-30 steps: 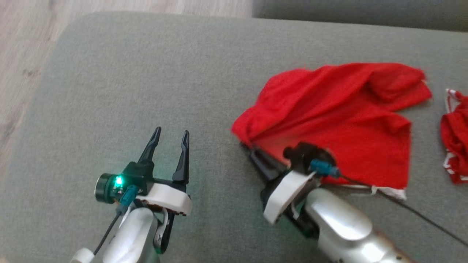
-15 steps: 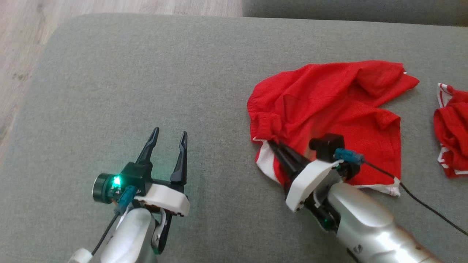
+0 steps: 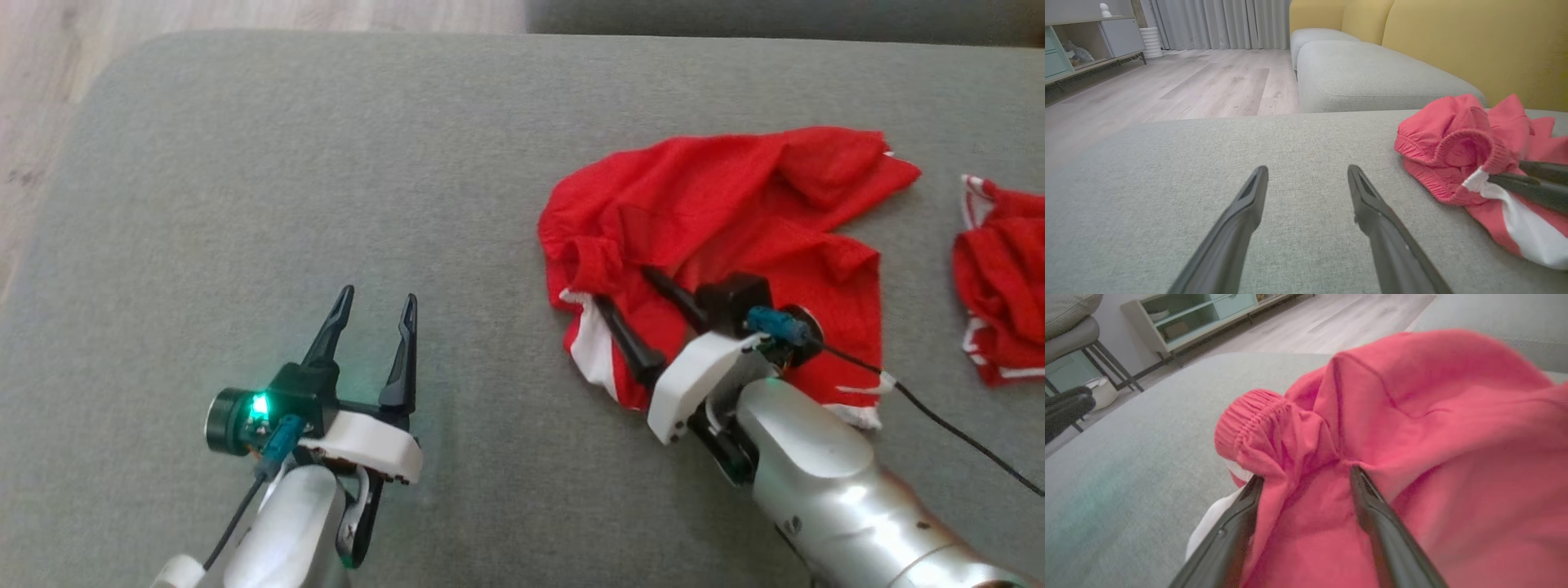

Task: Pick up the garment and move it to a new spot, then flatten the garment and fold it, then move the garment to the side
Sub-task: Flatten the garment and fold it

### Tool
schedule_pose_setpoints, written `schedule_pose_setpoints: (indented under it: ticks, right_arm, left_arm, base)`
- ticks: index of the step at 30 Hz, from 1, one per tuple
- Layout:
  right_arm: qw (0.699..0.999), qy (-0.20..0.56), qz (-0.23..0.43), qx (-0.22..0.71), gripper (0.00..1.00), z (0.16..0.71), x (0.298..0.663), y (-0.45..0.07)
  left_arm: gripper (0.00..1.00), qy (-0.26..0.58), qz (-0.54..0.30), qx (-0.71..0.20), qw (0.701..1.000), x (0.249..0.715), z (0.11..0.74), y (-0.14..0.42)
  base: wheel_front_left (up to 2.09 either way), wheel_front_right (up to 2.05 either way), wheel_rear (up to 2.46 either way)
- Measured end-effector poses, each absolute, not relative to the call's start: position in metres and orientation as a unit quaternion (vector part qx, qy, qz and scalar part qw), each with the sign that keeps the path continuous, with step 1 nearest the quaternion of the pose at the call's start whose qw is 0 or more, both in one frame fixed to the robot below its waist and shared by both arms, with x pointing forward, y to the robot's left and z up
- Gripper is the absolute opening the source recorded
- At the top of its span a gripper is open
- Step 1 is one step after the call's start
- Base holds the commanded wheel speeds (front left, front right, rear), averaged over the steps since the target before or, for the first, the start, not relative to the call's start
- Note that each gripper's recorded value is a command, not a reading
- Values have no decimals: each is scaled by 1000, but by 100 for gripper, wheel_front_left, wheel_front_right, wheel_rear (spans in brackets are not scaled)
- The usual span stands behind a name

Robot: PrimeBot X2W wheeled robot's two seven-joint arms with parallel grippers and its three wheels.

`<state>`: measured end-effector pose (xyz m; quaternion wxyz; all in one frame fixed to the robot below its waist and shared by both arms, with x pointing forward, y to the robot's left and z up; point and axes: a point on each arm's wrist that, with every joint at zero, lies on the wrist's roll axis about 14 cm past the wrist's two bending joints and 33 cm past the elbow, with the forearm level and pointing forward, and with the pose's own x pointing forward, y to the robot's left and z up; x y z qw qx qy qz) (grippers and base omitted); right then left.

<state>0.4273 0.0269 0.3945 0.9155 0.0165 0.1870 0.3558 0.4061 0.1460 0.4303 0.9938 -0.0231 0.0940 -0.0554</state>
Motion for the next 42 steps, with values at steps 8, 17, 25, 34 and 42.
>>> schedule_pose_setpoints:
  ticks: [8,17,25,34,42]
  right_arm:
    - [951,84,291,65,100,455,451,-7]
    - [986,61,133,83,100,449,410,-115]
    - [993,57,69,73,100,446,382,-150]
    - [990,109,48,70,100,415,367,-160]
    - [980,179,50,75,100,380,356,-156]
  left_arm:
    - [100,66,-75,-26,995,419,448,133]
    - [100,47,-112,-32,992,421,459,106]
    - [100,50,-137,-32,989,419,457,91]
    - [100,51,-138,-28,989,418,457,91]
    - [100,56,-137,-29,989,416,454,94]
  base:
    - [0,0,0]
    - [0,0,0]
    - [0,0,0]
    - [0,0,0]
    - [0,0,0]
